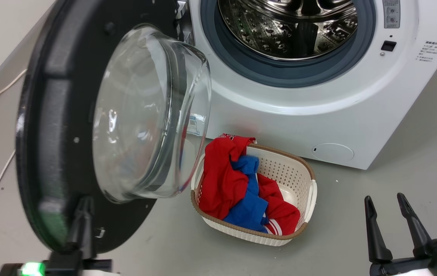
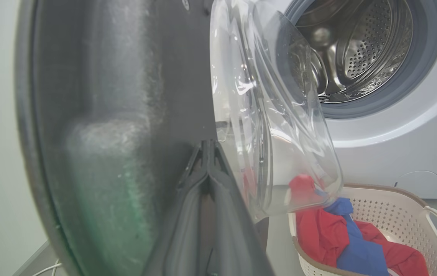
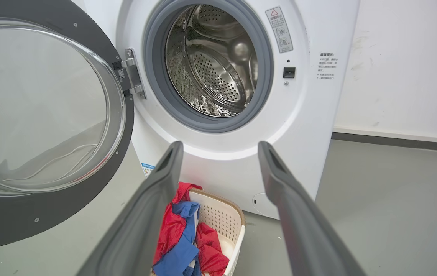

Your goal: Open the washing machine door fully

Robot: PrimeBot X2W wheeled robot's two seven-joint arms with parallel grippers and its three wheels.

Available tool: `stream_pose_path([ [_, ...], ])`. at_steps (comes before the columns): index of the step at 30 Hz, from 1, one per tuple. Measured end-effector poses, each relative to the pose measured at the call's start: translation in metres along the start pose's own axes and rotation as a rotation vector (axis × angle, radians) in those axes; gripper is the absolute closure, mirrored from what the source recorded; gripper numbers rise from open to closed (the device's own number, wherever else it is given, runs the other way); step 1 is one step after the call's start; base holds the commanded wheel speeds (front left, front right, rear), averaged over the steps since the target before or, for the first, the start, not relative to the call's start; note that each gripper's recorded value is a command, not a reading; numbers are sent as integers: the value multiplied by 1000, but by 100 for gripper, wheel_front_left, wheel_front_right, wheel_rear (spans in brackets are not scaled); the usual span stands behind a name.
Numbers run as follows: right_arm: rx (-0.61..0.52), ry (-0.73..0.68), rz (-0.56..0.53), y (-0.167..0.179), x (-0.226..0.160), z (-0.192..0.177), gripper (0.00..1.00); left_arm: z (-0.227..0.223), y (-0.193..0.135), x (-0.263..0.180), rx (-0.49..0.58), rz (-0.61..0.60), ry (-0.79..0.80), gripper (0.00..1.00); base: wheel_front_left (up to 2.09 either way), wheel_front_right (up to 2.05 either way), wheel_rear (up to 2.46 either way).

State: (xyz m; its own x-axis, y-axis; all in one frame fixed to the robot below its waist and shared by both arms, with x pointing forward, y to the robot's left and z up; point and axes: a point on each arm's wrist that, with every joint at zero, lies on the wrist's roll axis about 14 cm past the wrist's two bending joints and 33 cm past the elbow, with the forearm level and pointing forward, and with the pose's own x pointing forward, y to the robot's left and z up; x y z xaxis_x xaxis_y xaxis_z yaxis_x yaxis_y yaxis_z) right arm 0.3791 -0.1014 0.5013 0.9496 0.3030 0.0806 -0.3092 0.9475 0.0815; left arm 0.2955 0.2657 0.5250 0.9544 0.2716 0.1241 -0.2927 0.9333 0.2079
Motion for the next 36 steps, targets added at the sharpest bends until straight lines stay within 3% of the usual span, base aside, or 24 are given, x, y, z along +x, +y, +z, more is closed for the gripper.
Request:
stream_pose_path([
  [22, -17, 17, -11, -7, 9, -9, 0, -9, 103, 25, 95, 231, 34, 100, 0, 0, 0],
  [36, -32, 27, -19, -11, 12, -13, 0, -16, 141, 50, 117, 291, 54, 100, 0, 0, 0],
])
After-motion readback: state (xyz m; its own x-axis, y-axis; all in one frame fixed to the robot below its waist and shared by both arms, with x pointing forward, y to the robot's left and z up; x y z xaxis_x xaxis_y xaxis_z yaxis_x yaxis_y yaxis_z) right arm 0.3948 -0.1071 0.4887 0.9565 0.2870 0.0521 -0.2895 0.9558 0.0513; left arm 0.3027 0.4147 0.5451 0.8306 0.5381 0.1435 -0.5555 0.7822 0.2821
